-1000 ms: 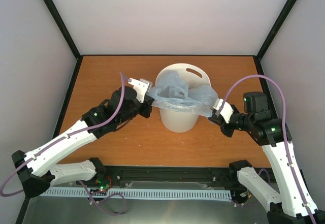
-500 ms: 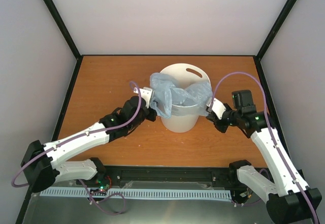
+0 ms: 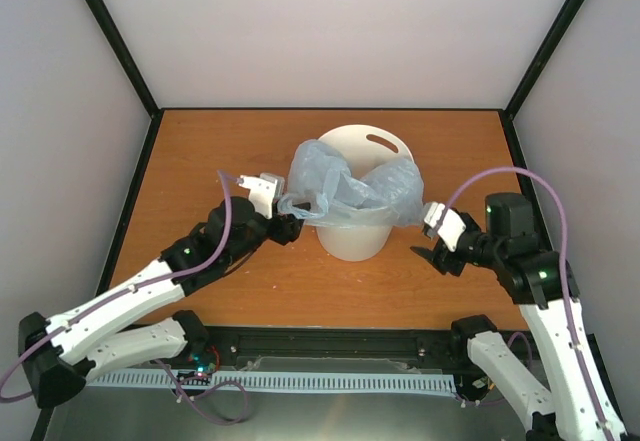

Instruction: Put the trash bags into the trash bin

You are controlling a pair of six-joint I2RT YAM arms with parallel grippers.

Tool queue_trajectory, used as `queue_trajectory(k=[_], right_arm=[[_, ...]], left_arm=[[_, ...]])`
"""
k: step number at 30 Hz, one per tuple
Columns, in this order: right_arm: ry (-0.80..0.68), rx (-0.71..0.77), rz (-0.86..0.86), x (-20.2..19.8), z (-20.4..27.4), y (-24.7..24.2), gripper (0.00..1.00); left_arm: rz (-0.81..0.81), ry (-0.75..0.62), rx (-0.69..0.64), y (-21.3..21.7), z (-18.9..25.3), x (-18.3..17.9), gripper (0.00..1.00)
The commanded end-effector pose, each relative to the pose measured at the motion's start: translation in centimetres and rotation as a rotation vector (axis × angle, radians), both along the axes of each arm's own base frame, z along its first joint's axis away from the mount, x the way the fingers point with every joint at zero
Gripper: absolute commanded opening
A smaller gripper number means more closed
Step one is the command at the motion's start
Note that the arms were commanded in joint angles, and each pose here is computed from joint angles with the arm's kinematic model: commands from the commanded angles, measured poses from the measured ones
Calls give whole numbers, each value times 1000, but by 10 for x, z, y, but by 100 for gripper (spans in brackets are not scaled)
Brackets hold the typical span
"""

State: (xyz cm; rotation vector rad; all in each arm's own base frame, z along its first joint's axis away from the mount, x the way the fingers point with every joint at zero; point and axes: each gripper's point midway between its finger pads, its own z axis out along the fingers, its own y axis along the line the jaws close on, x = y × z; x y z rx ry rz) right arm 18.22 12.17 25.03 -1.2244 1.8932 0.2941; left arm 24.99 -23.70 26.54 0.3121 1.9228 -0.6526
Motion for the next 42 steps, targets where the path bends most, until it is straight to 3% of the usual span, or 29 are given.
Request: queue_trajectory(k=[1,5,8,12,18,22,30,33,37,42], right_arm=[[30,8,54,-34,12,0,71],[42,7,64,-45,18,-1,73],[14,-26,-47,-20,24,-12,73],[-48,-63,-131,8,34,-21,73],[-34,-61,-107,25,28,-13,73],[-13,-32,-78,33,28,-4,74],[21,34,-23,32,31,10,76],[9,33,-63,38,32,6,66],[29,37,-91,43,33,5,41],[4,47,-110,45,44,4,24]], left_arm=[[-103,31,77,5,-1,-23,71],[-171,50,112,11,-5,-41,75],[-176,38,127,22,5,-50,78],[-106,-6,178,50,31,-54,78],[25,-119,281,105,93,-63,78],[-49,-173,266,100,126,-73,78],[-276,-221,259,59,145,-85,78],[-363,-272,227,48,165,-95,77],[-598,-407,74,29,211,-138,76],[-527,-485,28,34,237,-131,77]])
